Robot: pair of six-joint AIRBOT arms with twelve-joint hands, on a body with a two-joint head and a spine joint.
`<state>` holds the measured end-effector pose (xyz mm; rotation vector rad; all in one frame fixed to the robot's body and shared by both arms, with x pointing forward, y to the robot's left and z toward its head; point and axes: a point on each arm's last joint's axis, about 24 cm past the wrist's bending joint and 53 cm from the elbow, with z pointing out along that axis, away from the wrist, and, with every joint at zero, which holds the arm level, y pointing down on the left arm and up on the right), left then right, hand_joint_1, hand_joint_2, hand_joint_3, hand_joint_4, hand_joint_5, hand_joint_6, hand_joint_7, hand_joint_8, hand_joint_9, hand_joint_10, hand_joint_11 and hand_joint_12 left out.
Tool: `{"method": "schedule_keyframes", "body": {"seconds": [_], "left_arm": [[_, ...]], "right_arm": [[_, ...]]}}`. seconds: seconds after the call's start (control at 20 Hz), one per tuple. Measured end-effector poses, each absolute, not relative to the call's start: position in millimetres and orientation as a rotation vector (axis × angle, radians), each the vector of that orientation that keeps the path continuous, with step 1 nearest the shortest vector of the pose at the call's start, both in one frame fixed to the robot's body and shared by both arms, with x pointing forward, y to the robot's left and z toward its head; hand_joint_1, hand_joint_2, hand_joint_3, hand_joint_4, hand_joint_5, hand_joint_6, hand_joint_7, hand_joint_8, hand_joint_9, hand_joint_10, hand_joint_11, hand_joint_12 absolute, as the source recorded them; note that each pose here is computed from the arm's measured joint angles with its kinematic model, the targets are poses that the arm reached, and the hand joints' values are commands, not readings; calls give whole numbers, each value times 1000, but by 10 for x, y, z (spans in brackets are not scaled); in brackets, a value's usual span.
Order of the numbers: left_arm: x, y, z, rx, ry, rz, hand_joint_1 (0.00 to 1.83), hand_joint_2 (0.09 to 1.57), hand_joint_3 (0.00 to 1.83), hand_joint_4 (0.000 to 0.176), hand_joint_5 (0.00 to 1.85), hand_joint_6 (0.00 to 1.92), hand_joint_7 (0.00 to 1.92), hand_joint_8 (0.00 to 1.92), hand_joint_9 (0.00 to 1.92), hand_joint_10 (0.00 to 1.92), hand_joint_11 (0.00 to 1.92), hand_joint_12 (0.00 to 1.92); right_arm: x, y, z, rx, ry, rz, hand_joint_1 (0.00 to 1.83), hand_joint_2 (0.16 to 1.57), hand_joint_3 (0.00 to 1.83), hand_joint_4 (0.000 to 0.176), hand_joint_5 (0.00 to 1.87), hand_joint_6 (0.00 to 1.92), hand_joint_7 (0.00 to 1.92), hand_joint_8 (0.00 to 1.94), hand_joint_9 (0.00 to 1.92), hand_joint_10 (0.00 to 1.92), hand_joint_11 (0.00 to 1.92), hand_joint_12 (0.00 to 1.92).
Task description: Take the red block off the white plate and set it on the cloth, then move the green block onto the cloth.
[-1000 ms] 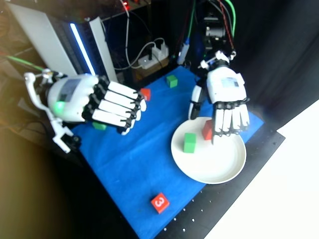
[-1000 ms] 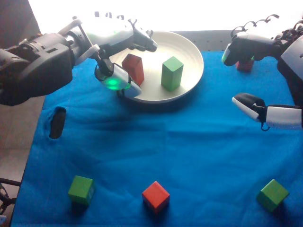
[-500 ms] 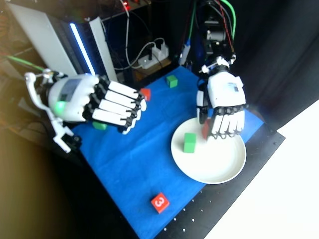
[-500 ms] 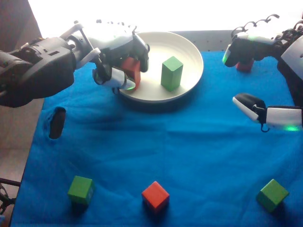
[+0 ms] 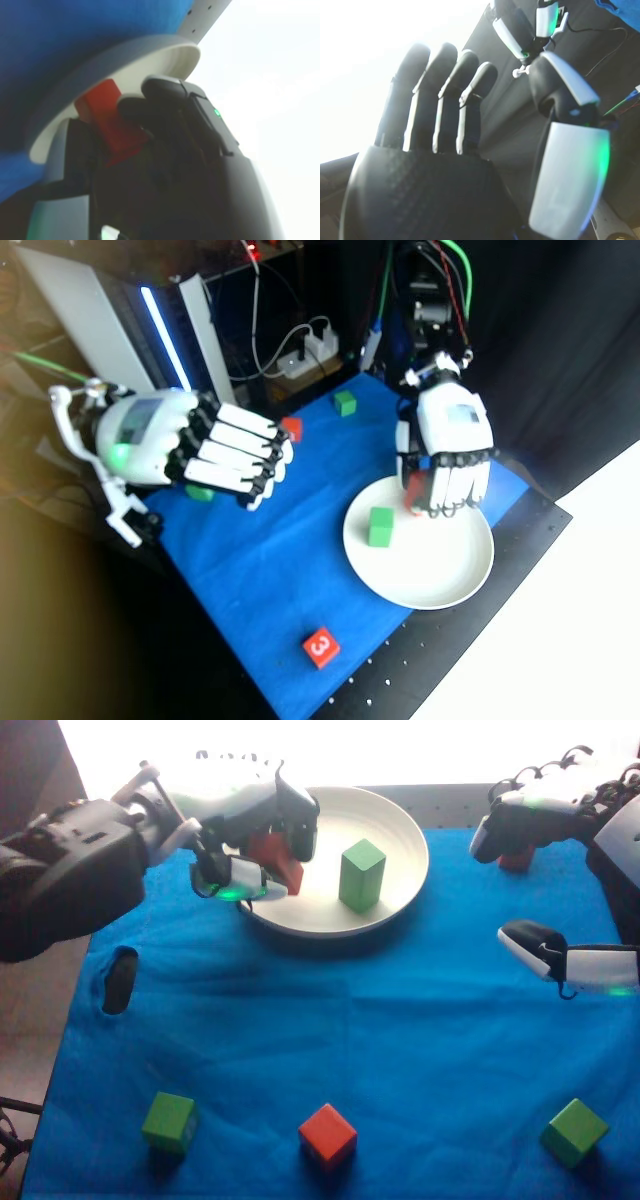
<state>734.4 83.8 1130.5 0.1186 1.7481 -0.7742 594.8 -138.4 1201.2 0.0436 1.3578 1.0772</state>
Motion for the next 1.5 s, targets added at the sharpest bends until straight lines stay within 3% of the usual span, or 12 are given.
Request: {"method": "schedule_keyframes", "body": {"seconds": [0.2, 0.4, 0.6, 0.65, 0.85, 0.95, 1.1, 1.25, 1.4, 1.45, 1.5], "left_arm": [[7071, 1000, 11703, 139, 1610, -805, 1335, 1234, 0, 0, 664, 1286, 739, 1363, 766, 1558, 674, 1724], [6686, 1104, 11729, 157, 1571, -832, 1328, 1237, 0, 0, 688, 1398, 783, 1286, 667, 1536, 411, 1719], [6386, 1112, 11819, 175, 1522, -869, 1341, 1220, 0, 0, 674, 1218, 794, 1351, 793, 1531, 649, 1716], [6313, 1113, 11820, 178, 1516, -878, 1339, 1229, 0, 0, 648, 1267, 762, 1368, 782, 1512, 685, 1610], [6062, 1127, 11704, 188, 1545, -894, 1332, 1243, 0, 0, 624, 1310, 718, 1421, 768, 1486, 619, 1417], [6003, 1114, 11652, 197, 1558, -899, 1337, 1230, 0, 0, 664, 1271, 740, 1369, 779, 1477, 613, 1403], [5905, 1104, 11432, 201, 1632, -902, 1331, 1246, 0, 0, 642, 1349, 688, 1394, 773, 1529, 634, 1572], [5852, 1129, 11189, 165, 1717, -928, 1343, 1214, 0, 0, 723, 1264, 811, 1285, 720, 1498, 492, 1503], [5836, 1128, 11046, 147, 1769, -932, 1346, 1205, 0, 0, 729, 1252, 837, 1245, 736, 1475, 507, 1492], [5829, 1119, 11045, 153, 1769, -933, 1183, 1229, 4, 0, 722, 1329, 790, 1320, 615, 1233, 412, 1539], [5830, 1119, 11045, 152, 1769, -934, 1034, 1246, 4, 0, 719, 1367, 653, 933, 516, 1072, 256, 1541]], "right_arm": [[5944, -1382, 12011, 48, 1359, 1079, 1153, 689, 577, 0, 631, 990, 627, 1134, 593, 1357, 486, 1735], [5935, -1373, 12008, 53, 1360, 1083, 1112, 688, 628, 0, 598, 1030, 601, 1167, 555, 1398, 451, 1779], [5930, -1370, 12007, 60, 1362, 1086, 1144, 658, 666, 0, 594, 1068, 606, 1220, 546, 1433, 429, 1804], [5925, -1364, 12006, 62, 1363, 1088, 1147, 656, 662, 0, 590, 1065, 605, 1219, 545, 1431, 420, 1799], [5927, -1375, 12011, 64, 1363, 1086, 1172, 685, 574, 0, 607, 1007, 635, 1153, 552, 1382, 430, 1751], [5929, -1377, 12010, 66, 1363, 1085, 1173, 691, 565, 0, 602, 992, 635, 1138, 541, 1383, 402, 1765], [5931, -1382, 12011, 68, 1363, 1084, 1193, 692, 540, 0, 617, 988, 640, 1153, 561, 1409, 450, 1771], [5927, -1378, 12011, 69, 1364, 1086, 1082, 744, 531, 0, 607, 1009, 660, 1176, 600, 1408, 489, 1751], [5927, -1378, 12011, 69, 1364, 1085, 1108, 733, 517, 0, 627, 978, 673, 1136, 618, 1375, 506, 1732], [5927, -1378, 12011, 69, 1364, 1086, 1111, 733, 514, 0, 629, 974, 670, 1130, 610, 1367, 492, 1729], [5927, -1378, 12011, 69, 1364, 1086, 1130, 724, 515, 0, 635, 990, 680, 1145, 619, 1385, 497, 1757]]}}
